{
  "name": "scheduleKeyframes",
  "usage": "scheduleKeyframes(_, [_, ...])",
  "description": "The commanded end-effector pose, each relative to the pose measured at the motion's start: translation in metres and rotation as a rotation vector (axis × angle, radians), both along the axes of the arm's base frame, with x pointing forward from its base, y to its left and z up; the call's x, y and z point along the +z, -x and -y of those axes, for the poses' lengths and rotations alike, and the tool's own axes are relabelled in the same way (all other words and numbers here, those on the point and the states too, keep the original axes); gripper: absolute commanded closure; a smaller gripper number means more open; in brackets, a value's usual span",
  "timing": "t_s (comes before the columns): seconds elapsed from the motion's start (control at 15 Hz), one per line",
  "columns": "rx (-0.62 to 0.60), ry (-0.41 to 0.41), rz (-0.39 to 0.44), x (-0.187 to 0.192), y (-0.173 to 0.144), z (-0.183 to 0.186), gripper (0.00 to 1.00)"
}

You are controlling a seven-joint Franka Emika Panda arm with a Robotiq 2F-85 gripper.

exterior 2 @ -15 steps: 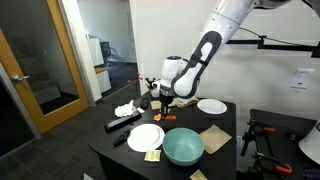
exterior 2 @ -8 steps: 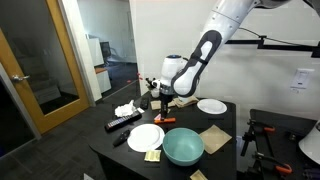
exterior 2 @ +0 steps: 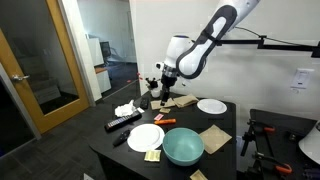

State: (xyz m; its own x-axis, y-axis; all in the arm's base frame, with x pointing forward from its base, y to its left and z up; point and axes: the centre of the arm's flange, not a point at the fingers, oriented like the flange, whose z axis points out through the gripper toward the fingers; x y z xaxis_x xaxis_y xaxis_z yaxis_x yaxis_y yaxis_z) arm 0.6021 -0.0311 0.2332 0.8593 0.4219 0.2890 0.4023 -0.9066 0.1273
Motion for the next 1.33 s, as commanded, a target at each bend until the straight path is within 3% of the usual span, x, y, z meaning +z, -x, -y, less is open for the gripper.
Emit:
scheduleKeyframes(0.0, [0.000, -0.047, -0.003, 0.056, 0.044, 0.005, 0.00])
scheduleKeyframes(0.27, [-0.011, -0.065, -0.011, 0.090, 0.072, 0.006, 0.00])
scheduleKeyframes(0.67, [0.004, -0.079, -0.111, 0.122, 0.104, 0.009, 0.00])
scheduleKeyframes(0.73, [-0.016, -0.083, -0.089, 0.106, 0.082, 0.009, 0.00])
scheduleKeyframes(1.27, [-0.011, -0.083, -0.106, 0.113, 0.095, 0.006, 0.00])
